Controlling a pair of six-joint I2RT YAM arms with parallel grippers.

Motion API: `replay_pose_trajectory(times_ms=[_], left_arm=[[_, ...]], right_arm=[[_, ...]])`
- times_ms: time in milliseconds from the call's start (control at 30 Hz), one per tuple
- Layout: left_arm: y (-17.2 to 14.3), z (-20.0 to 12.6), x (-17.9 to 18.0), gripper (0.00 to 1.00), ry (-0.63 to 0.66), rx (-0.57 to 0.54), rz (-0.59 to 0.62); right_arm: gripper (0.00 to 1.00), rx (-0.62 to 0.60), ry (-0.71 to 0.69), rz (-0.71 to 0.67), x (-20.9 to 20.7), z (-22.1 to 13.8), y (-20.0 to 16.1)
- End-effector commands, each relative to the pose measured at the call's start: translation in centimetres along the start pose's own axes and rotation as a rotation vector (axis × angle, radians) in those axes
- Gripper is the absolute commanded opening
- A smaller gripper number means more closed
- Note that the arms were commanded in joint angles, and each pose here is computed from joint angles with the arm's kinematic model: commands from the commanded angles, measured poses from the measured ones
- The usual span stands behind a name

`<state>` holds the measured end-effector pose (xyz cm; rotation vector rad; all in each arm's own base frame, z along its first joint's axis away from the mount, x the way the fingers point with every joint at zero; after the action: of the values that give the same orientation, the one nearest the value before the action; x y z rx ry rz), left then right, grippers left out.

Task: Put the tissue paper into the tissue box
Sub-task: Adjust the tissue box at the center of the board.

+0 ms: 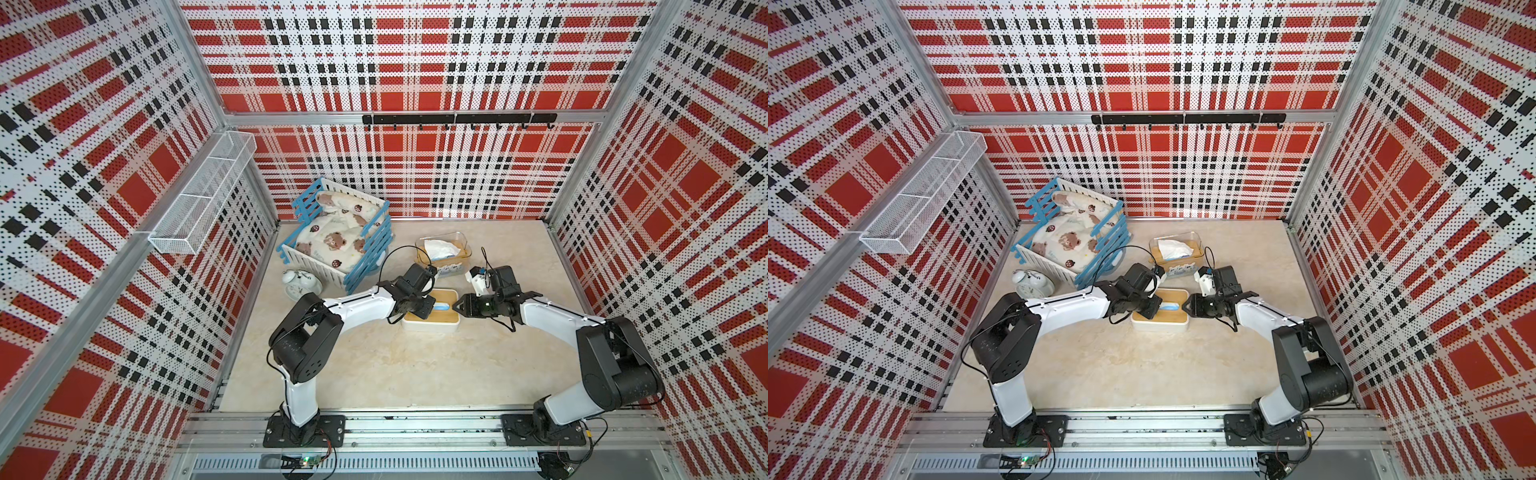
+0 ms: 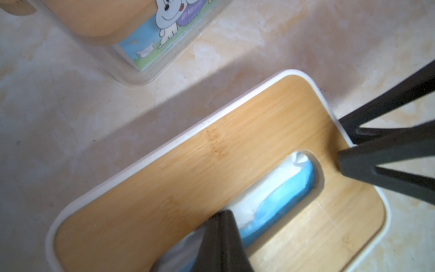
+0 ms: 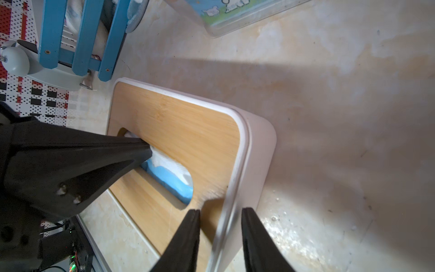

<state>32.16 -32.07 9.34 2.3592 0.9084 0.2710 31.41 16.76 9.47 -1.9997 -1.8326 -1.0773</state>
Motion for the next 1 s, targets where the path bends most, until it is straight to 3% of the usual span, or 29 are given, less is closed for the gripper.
replay_pose_trajectory(times_ms=[0, 533, 967], left_arm=[[-0.1, -0.1, -1.8, 0.00, -0.102, 0.007, 0.021], [0.0, -1.9, -3.8, 0.00, -0.228, -0.033, 0.065], [1.1, -3.3, -1.8, 0.00, -0.143, -0.108, 0.021]], right_arm=[[0.35, -0.008, -0.006, 0.005, 0.1, 0.5, 0.4], [0.32, -0.009, -0.076, -0.051, 0.4, 0.8, 2.9], [0.32, 0.008, -0.082, -0.104, 1.2, 0.2, 3.6]])
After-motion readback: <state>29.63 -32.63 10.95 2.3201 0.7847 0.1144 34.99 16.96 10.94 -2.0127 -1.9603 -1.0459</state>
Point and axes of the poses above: each gripper's point midway between its finger pads, its own z axis out along the fingers, its own x axis along the line the jaws close on, y = z × x, the point moved 3 cm from there along -z, back along the fingers, and after that the axes turned 13 degrees about z, right-handed, at the moved point
